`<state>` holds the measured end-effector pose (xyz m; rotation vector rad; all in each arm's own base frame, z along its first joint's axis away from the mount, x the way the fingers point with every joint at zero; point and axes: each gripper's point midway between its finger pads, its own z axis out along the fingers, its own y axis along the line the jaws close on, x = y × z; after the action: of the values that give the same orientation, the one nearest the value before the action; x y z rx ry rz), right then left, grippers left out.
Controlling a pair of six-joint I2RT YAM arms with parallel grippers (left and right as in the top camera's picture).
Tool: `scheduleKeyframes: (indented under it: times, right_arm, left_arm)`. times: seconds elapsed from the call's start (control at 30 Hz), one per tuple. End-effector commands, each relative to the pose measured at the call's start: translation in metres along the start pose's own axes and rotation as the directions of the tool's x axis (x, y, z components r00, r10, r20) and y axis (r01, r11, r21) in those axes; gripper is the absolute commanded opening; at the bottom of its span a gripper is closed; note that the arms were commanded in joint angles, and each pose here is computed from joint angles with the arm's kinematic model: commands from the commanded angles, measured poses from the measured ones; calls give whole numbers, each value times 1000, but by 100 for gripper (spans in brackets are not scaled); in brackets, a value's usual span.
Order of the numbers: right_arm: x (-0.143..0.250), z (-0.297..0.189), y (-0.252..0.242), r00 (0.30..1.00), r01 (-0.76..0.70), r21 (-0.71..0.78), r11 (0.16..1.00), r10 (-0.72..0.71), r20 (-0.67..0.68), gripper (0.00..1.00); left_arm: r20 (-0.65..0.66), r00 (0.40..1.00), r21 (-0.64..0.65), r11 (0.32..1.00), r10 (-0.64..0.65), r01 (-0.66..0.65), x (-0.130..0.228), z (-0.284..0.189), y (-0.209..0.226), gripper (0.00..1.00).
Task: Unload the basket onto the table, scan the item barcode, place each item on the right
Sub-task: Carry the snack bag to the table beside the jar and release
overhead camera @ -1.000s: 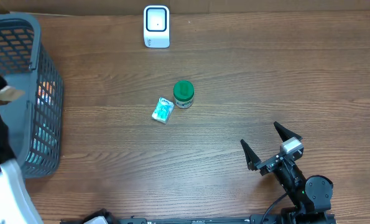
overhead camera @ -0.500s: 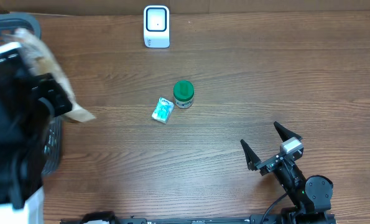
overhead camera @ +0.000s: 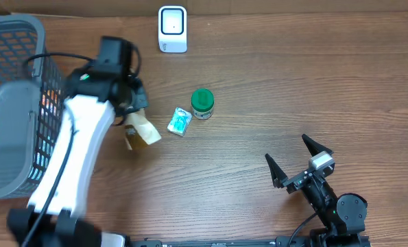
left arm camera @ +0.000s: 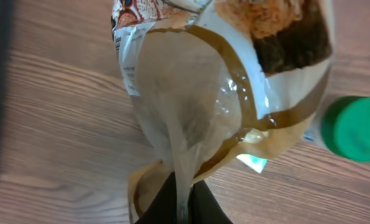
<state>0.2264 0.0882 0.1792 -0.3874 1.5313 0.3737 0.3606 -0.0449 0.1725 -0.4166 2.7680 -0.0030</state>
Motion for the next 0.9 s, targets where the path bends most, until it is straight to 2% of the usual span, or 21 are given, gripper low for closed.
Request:
scheduleKeyframes:
  times: [0.0, 0.2, 0.37, 0.6, 0.87]
  right_arm:
    - [2, 0, 2, 1000, -2, -6, 1000, 2, 3, 100]
    - [2, 0, 2, 1000, -2, -6, 1000, 2, 3, 100]
    - [2, 0, 2, 1000, -2, -6, 1000, 2, 2, 100]
    - [2, 0, 2, 1000, -2, -6, 1000, 2, 3, 100]
    - [2, 0, 2, 1000, -2, -6, 1000, 2, 3, 100]
  left_arm:
    - [-70, 997, -28, 1000, -16, 14, 7, 38, -12, 4]
    - [-117, 993, -30, 999, 33, -36, 12, 93, -38, 4]
    - [-164, 980, -7, 994, 110, -113, 29, 121, -63, 4]
    - [-202, 959, 2, 979, 200, -204, 55, 134, -88, 4]
    - [-209, 965, 74, 986, 159, -147, 60, 132, -108, 4]
